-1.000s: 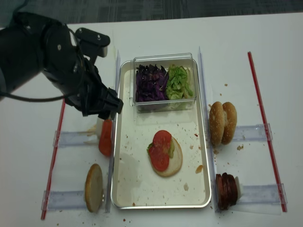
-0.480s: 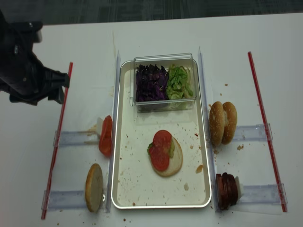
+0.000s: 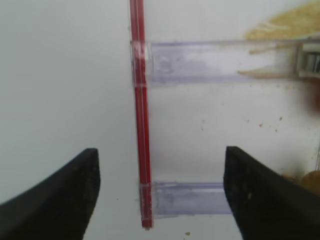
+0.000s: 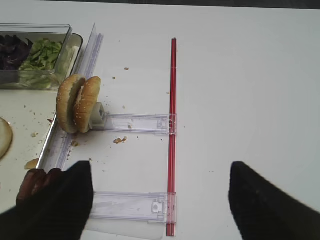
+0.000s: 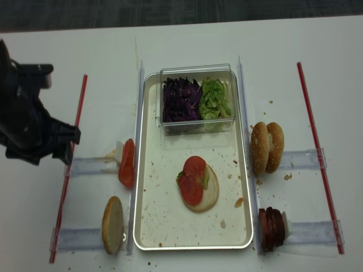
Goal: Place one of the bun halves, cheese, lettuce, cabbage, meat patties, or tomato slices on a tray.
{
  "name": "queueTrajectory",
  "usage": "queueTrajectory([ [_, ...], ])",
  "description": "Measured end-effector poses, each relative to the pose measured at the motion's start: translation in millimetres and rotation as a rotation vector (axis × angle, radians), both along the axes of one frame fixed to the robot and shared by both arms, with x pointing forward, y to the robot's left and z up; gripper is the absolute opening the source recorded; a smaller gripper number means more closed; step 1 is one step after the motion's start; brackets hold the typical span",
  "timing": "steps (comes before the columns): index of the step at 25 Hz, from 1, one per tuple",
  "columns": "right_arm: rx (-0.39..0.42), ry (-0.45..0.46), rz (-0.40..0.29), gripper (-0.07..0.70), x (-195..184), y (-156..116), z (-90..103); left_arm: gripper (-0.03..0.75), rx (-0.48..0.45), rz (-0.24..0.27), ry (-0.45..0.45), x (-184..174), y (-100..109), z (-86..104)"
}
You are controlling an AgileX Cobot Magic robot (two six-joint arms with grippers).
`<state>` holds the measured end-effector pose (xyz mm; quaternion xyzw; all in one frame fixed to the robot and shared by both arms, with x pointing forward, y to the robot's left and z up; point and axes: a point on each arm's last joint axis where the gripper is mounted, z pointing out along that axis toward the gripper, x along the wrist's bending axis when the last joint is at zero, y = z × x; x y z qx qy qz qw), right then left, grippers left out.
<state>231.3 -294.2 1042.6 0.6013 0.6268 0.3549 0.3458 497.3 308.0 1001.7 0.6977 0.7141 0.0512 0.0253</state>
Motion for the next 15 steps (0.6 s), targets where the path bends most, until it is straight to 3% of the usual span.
queueTrajectory([
  [7, -0.002, 0.000, 0.001, 0.590, 0, 0, 0.0, 0.512, -0.002, 0.012, -0.018, -57, -1, -3.7],
  [15, -0.002, 0.000, 0.001, 0.590, 0, 0, 0.0, 0.512, -0.002, 0.013, 0.004, -108, -1, -21.7],
])
